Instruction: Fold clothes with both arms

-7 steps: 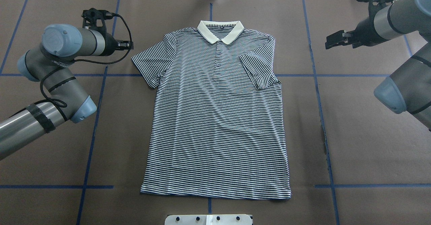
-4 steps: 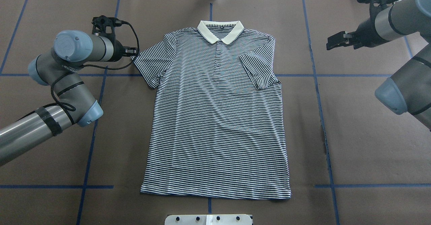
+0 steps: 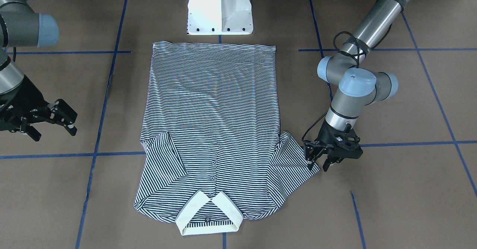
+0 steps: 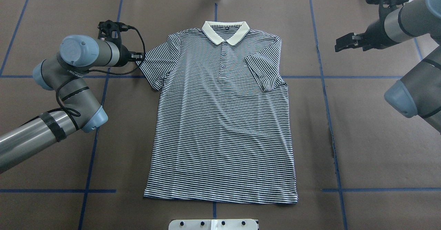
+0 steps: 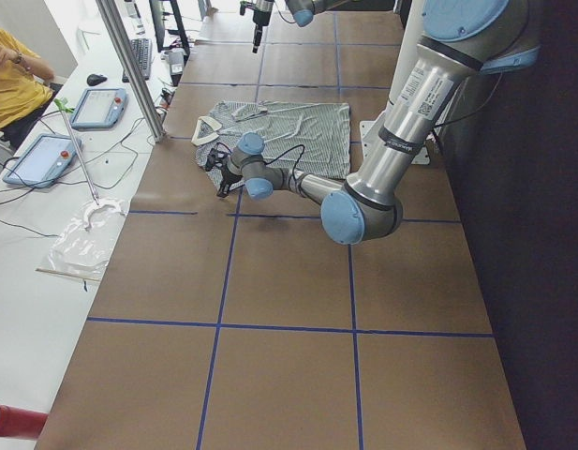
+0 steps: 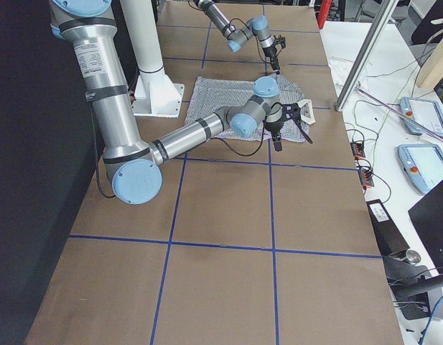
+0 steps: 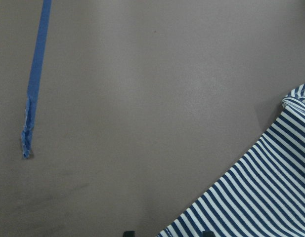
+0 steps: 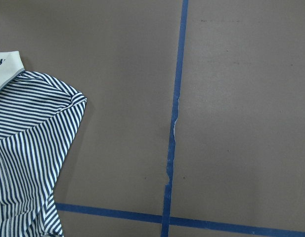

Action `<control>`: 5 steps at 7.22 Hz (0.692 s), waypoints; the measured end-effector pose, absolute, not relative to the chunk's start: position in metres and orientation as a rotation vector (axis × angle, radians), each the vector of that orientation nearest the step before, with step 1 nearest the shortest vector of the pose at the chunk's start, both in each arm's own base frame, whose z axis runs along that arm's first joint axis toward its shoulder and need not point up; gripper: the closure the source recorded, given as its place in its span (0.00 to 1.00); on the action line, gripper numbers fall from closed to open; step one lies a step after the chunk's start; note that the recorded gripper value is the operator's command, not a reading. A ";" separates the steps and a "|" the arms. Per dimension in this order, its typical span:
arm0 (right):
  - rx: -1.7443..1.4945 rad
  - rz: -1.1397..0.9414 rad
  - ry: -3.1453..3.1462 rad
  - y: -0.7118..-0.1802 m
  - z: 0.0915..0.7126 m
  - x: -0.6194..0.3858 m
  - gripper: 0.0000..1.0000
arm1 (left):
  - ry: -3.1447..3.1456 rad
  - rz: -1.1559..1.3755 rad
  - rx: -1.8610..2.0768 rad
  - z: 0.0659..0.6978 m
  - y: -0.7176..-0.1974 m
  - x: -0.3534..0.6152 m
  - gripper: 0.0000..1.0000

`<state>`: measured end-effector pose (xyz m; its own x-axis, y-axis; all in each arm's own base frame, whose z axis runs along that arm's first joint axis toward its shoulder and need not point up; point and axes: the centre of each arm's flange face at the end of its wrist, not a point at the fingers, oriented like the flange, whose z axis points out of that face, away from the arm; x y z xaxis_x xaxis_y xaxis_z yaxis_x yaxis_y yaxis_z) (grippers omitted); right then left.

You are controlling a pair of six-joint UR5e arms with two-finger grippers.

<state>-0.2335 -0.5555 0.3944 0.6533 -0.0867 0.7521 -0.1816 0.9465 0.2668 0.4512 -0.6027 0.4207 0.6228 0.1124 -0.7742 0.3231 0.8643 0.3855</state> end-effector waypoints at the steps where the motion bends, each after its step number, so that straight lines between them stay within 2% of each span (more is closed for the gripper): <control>1: 0.335 0.054 -0.862 -0.555 0.395 -0.233 0.00 | 0.900 -0.126 0.528 0.422 -0.602 0.453 0.58; 3: 0.334 0.054 -0.862 -0.555 0.395 -0.233 0.00 | 0.900 -0.126 0.524 0.423 -0.600 0.455 1.00; 5: 0.334 0.054 -0.861 -0.555 0.395 -0.233 0.00 | 0.904 -0.124 0.524 0.421 -0.599 0.457 1.00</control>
